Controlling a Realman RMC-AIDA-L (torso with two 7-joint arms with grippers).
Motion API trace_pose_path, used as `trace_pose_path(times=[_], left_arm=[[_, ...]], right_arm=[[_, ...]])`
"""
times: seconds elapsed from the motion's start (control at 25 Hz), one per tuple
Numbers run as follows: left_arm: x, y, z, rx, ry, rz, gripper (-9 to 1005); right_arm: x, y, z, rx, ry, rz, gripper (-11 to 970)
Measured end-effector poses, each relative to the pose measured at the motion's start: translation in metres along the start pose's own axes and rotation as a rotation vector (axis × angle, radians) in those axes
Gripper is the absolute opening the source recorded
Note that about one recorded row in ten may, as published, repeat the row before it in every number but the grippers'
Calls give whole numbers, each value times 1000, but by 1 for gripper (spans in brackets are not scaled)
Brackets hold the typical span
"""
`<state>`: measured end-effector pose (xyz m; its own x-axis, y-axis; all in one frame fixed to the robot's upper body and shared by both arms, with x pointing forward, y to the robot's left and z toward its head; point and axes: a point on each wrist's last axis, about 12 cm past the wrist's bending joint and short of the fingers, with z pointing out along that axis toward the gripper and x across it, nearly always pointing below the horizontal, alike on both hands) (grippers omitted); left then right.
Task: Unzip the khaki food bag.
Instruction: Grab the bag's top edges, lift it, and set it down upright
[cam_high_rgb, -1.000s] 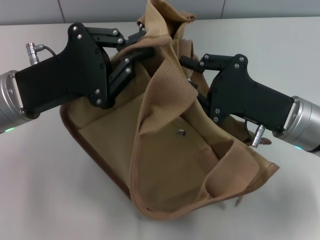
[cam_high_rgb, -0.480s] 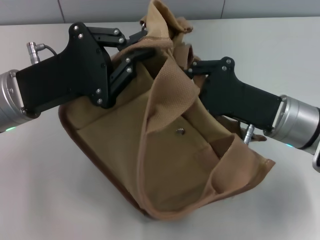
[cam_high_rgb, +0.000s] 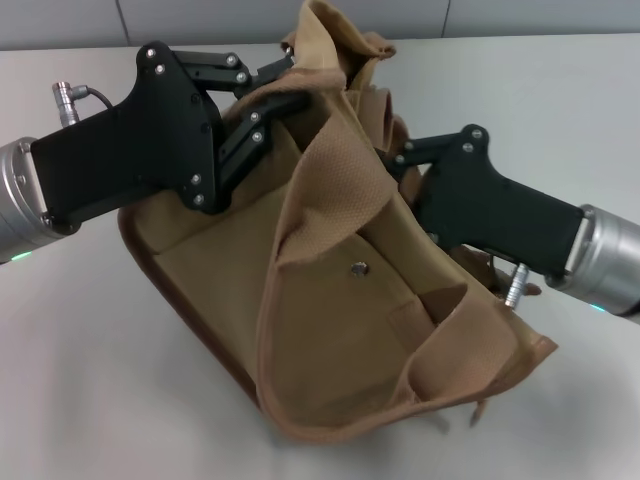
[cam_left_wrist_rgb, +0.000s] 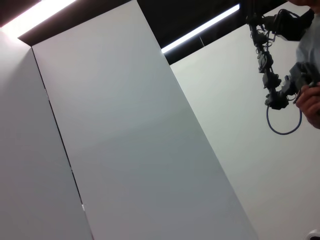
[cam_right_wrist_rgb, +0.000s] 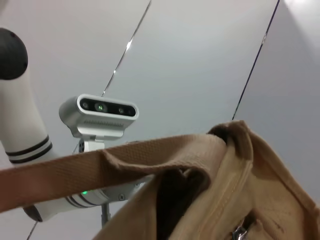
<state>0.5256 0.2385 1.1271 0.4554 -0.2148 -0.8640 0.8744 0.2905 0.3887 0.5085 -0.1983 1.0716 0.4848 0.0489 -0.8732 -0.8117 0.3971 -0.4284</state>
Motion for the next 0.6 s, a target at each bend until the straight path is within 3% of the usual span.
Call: trace_pose_path(times=[0.6], left_arm=[[0,4,2,-33,-10,12,86]], right_arm=[[-11,18,-58,63,6,78,1]])
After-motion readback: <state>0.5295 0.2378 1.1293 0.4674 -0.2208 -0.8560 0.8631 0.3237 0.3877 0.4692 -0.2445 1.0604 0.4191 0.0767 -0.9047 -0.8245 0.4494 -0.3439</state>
